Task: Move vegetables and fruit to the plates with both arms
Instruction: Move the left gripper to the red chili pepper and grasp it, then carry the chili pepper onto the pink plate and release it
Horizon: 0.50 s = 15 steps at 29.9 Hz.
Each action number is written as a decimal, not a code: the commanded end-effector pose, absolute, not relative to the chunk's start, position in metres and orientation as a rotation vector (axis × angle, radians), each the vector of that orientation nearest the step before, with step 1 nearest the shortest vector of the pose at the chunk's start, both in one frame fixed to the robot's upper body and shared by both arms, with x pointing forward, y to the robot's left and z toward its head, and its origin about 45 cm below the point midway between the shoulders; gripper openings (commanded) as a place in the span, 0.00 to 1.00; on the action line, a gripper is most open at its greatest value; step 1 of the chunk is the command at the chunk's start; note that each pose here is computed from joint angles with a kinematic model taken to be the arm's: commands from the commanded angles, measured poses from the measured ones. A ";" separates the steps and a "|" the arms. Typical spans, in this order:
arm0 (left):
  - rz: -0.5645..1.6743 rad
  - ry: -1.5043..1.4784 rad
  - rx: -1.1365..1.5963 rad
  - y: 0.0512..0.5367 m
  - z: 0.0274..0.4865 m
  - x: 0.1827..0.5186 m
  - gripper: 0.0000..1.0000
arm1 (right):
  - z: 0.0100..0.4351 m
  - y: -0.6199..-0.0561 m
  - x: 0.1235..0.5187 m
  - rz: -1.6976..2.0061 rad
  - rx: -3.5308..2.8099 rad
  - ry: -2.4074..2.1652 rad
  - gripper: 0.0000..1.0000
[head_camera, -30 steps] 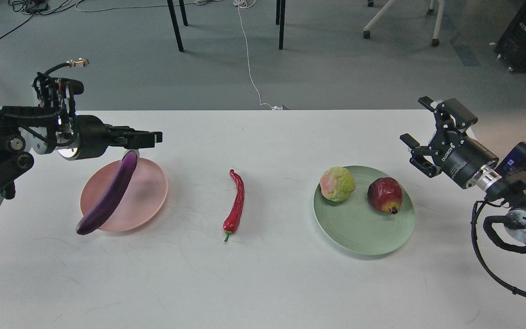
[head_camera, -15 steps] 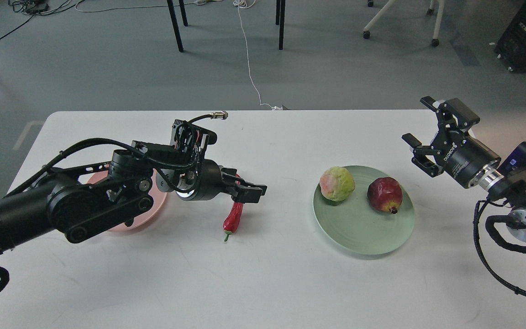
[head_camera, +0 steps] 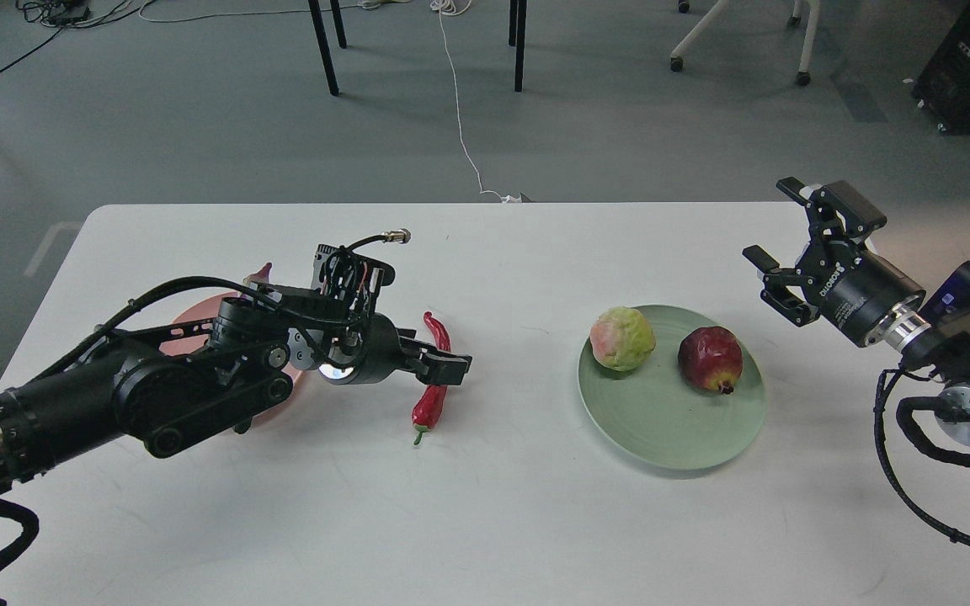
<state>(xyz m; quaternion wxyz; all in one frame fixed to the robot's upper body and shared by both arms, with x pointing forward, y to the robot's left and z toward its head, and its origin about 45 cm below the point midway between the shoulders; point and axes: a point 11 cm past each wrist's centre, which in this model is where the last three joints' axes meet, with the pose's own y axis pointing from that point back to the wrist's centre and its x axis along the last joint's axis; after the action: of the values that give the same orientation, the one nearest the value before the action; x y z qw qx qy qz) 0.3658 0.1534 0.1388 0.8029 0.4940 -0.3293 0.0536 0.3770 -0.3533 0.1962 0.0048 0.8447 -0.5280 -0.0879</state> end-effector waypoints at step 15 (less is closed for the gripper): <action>0.096 -0.669 1.076 0.150 0.121 0.353 0.66 | 0.198 -0.354 0.378 -0.271 2.646 -1.662 0.99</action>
<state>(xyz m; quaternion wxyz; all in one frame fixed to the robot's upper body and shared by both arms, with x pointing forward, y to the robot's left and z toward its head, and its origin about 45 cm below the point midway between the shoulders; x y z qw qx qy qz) 0.3540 0.1486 0.1229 0.8058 0.5001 -0.3137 0.0467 0.3774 -0.3538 0.1964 0.0046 0.8440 -0.5292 -0.0873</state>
